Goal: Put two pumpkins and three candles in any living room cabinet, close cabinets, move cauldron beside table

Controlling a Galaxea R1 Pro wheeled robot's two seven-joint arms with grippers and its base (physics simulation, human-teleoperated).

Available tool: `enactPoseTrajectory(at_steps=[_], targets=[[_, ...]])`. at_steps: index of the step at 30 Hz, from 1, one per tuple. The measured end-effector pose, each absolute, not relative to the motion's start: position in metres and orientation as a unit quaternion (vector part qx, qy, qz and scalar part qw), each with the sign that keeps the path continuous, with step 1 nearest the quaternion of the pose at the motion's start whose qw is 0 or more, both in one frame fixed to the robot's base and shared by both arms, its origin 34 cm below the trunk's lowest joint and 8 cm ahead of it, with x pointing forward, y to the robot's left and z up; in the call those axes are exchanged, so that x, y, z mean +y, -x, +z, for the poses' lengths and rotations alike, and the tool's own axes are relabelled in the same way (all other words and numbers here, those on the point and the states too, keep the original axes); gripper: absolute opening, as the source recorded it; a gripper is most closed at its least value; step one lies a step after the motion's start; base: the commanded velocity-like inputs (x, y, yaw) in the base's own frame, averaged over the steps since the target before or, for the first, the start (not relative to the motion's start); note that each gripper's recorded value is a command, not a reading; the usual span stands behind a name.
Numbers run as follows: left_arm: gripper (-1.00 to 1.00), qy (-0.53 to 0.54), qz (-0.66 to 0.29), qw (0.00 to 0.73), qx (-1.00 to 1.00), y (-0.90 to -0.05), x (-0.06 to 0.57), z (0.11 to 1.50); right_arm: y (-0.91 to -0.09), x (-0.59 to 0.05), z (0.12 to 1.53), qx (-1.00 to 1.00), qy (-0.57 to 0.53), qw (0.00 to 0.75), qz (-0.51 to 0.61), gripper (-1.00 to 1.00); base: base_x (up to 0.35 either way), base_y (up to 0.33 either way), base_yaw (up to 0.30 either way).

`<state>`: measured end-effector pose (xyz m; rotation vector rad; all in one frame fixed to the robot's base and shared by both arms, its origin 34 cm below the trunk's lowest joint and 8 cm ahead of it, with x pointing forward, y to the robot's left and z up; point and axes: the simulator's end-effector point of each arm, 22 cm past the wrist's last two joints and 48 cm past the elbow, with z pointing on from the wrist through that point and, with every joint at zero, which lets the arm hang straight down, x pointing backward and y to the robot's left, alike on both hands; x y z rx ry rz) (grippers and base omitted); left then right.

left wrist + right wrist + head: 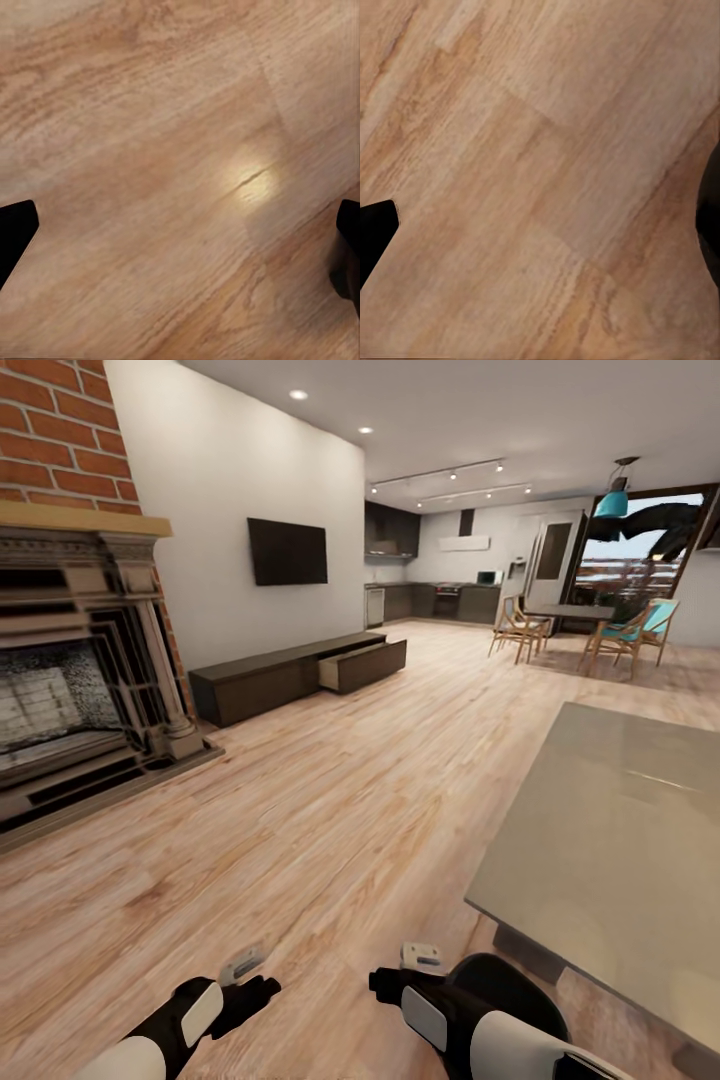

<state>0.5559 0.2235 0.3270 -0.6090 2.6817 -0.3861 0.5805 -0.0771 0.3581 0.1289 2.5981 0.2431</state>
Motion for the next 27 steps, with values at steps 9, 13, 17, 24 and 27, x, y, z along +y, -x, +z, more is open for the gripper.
enactPoseTrajectory(at_steps=[9,13,17,24,27], targets=[[1.0,0.216,-0.136,0.177,0.951,-0.553,0.223,0.323,-0.578,-0.077,0.354,0.961,-0.047,0.257,0.089,1.0,0.007,0.013,0.215],[1.0,0.216,-0.135,0.175,0.951,-0.552,0.224,0.321,-0.577,-0.077,0.352,0.961,-0.048,0.256,0.089,1.0,0.103,0.112,0.216],[1.0,0.217,-0.134,0.173,0.951,-0.551,0.224,0.319,-0.576,-0.077,0.35,0.962,-0.047,0.254,0.09,1.0,0.176,0.185,0.216],[1.0,0.217,-0.134,0.17,0.952,-0.549,0.224,0.316,-0.58,-0.077,0.35,0.957,-0.056,0.269,0.093,1.0,0.203,0.242,0.214],[1.0,0.217,-0.134,0.169,0.952,-0.549,0.224,0.315,-0.581,-0.077,0.349,0.957,-0.055,0.269,0.091,1.0,0.178,0.284,0.116]])
